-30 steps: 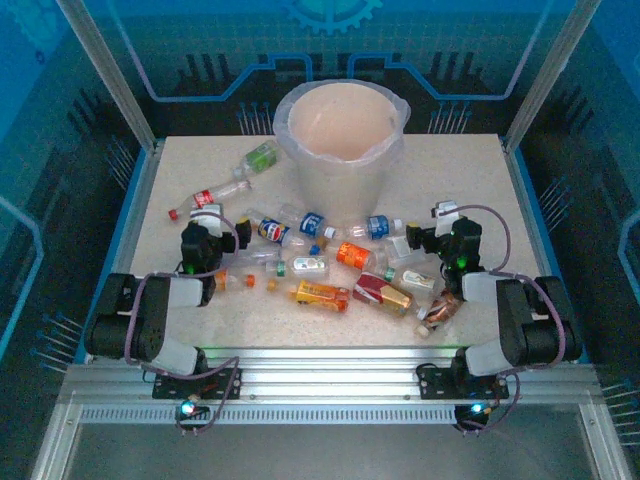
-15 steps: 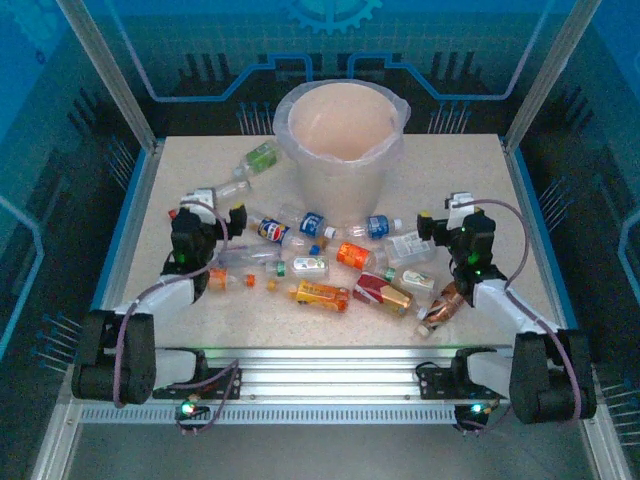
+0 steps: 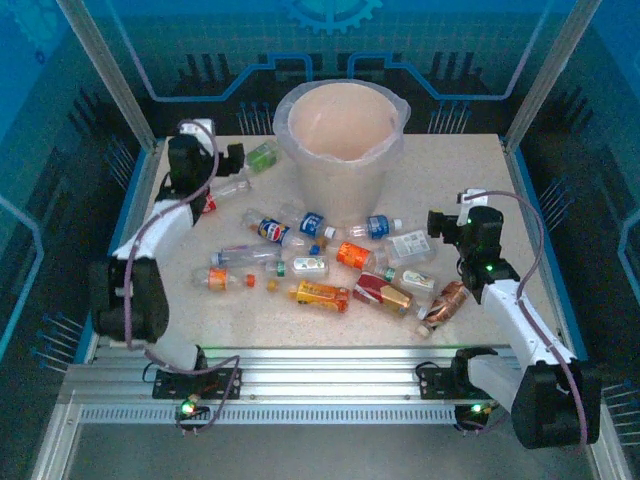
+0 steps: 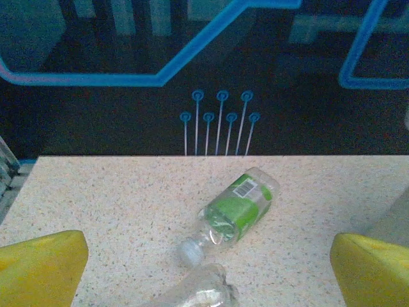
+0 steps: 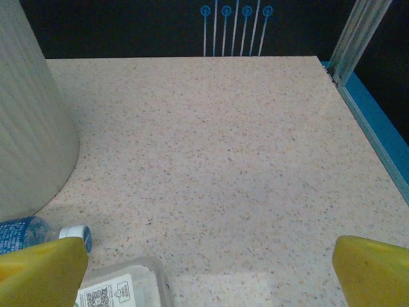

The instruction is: Put the plastic bottles in the bin

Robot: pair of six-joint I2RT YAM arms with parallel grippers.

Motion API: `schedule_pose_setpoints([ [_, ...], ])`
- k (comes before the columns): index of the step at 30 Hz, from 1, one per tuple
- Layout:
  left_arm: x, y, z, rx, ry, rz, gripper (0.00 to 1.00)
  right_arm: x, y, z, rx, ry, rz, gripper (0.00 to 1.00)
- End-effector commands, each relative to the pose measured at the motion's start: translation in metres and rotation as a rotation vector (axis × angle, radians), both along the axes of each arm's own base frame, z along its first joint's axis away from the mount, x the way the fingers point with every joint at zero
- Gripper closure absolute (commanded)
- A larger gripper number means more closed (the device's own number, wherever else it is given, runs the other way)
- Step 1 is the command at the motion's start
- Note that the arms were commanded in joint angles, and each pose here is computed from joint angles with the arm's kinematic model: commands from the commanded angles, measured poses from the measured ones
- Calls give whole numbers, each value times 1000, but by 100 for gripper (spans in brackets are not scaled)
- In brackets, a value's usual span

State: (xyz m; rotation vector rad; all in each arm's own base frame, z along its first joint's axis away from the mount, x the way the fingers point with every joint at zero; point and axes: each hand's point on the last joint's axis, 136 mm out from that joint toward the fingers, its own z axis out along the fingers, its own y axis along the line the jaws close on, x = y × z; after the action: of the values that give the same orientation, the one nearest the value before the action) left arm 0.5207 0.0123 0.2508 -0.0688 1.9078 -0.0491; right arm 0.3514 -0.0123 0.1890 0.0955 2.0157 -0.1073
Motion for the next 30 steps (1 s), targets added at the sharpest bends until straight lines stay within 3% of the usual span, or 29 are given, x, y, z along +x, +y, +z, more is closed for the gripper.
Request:
schedule_pose_setpoints([
  [1, 16, 4, -28, -60, 164, -33, 1, -8, -7, 8, 24, 36, -65, 0],
  [14, 98, 1, -70, -56, 328, -137, 1, -19, -12, 6, 108, 104, -147, 0],
  [30, 129, -44, -144, 181, 469, -363, 1, -30, -18, -1, 115, 119, -208, 0],
])
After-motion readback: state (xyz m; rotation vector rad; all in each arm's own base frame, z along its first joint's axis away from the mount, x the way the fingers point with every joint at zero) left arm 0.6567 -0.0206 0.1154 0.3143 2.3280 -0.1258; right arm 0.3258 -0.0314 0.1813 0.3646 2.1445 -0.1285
